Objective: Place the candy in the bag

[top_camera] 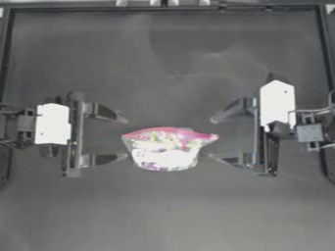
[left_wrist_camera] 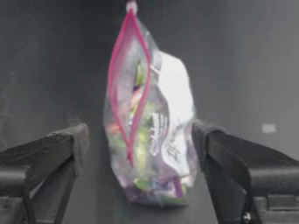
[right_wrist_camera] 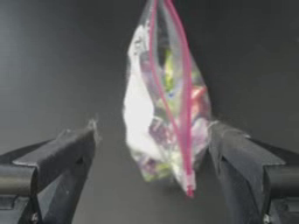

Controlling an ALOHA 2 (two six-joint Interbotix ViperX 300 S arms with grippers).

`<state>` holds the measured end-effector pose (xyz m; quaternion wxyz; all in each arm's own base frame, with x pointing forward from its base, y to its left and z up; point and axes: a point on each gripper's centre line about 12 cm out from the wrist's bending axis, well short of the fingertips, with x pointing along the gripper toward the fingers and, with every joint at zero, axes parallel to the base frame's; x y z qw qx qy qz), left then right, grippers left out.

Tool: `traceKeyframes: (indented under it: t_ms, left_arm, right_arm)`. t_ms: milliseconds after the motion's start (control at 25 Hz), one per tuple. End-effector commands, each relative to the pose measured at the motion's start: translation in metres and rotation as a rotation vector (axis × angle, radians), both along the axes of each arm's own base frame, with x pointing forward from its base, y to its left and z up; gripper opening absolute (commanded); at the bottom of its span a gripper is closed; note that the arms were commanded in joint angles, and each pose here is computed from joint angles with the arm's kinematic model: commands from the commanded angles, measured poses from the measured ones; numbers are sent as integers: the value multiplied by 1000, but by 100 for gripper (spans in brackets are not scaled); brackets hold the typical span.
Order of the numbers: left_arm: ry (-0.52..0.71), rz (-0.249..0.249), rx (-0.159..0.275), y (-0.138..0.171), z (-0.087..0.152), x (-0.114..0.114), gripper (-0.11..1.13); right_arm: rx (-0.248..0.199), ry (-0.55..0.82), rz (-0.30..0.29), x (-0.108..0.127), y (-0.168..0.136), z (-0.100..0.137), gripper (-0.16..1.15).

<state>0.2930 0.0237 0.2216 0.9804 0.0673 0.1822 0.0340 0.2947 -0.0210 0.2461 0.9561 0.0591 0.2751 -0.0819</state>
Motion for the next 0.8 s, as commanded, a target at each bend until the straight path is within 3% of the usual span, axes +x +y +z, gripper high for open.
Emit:
traceKeyframes:
  t_ms: [40, 800]
  left_arm:
    - [-69, 2, 1, 0, 24, -7, 98]
    - [-122, -7, -1, -4, 44, -43, 97]
  right_arm:
    - [-5, -70, 17, -6, 0, 11, 102]
    - [-75, -158, 74, -32, 3, 18, 102]
